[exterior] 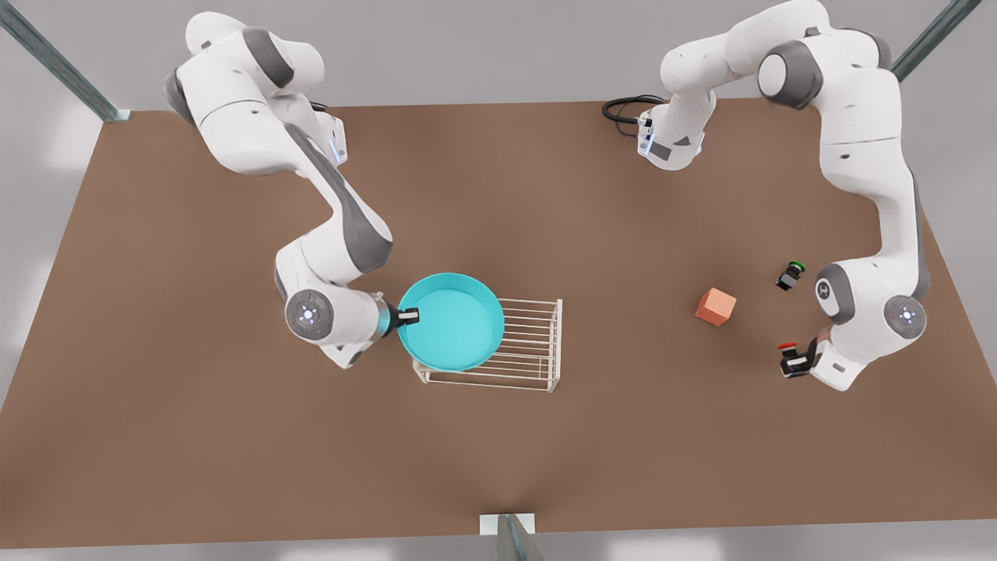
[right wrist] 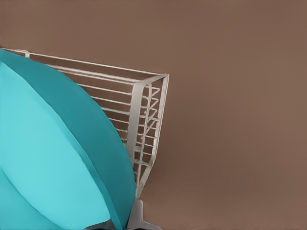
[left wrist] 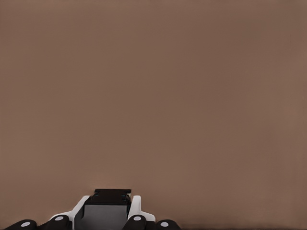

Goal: Place the plate on the shelf with right arm and place the red button switch in the plate with left arm

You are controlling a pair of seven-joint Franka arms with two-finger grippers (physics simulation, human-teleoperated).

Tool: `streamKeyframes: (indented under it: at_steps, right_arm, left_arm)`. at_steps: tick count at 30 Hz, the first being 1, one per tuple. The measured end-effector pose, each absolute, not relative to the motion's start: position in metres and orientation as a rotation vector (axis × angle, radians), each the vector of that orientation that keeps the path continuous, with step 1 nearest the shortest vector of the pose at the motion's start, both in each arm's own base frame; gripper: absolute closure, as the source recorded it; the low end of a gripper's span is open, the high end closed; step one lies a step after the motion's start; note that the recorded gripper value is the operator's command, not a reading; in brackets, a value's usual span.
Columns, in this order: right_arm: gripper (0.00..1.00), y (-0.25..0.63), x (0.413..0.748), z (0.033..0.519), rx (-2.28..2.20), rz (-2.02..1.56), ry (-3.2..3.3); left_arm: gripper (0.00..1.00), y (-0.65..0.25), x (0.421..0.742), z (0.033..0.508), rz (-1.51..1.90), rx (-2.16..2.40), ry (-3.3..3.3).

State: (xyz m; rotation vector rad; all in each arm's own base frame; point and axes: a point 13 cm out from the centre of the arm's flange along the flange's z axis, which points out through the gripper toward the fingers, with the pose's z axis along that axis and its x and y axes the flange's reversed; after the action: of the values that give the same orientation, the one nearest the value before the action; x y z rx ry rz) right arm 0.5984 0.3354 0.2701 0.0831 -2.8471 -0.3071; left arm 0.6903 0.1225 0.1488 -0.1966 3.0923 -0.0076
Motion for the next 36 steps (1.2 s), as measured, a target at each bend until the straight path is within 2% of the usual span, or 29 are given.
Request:
streamKeyframes:
  at_steps: [5,8,9,10,17,20,23,26,28,31,36]
  right_arm:
    - [0.8,0.401,0.582,0.25,-0.043,-0.301,-2.871]
    - [0.8,0.416,0.583,0.24,-0.147,-0.29,-2.889]
    - [0.69,0.418,0.585,0.239,-0.185,-0.289,-2.894]
    - [0.0,0.419,0.587,0.239,-0.223,-0.288,-2.898]
    - [0.0,0.405,0.606,0.251,-0.477,-0.284,-2.904]
    - [0.0,0.398,0.611,0.303,-0.566,-0.331,-2.926]
    - [0.0,0.349,0.623,0.366,-0.702,-0.373,-2.909]
    - [0.0,0.193,0.66,0.374,-0.824,-0.214,-2.92]
    - [0.0,0.102,0.666,0.371,-0.849,-0.131,-2.907]
    - [0.0,0.053,0.66,0.35,-0.761,0.02,-2.907]
    - [0.0,0.052,0.659,0.348,-0.493,0.007,-2.948]
  left_arm:
    - [0.64,0.058,0.706,0.216,-0.083,-0.159,3.087]
    - [0.64,0.01,0.702,0.258,-0.119,-0.117,3.092]
    - [0.64,-0.008,0.698,0.27,-0.13,-0.102,3.095]
    - [0.64,-0.027,0.694,0.28,-0.14,-0.086,3.1]
    - [0.64,-0.169,0.651,0.304,-0.131,-0.006,3.172]
    - [0.64,-0.237,0.635,0.313,-0.136,-0.003,3.179]
    - [0.64,-0.292,0.637,0.317,-0.184,-0.07,3.169]
    - [0.64,-0.334,0.642,0.312,-0.237,-0.189,3.148]
    - [0.64,-0.361,0.638,0.308,-0.266,-0.27,3.131]
    - [0.63,-0.402,0.636,0.301,-0.312,-0.383,3.099]
    - [0.63,-0.468,0.622,0.263,-0.32,-0.511,3.044]
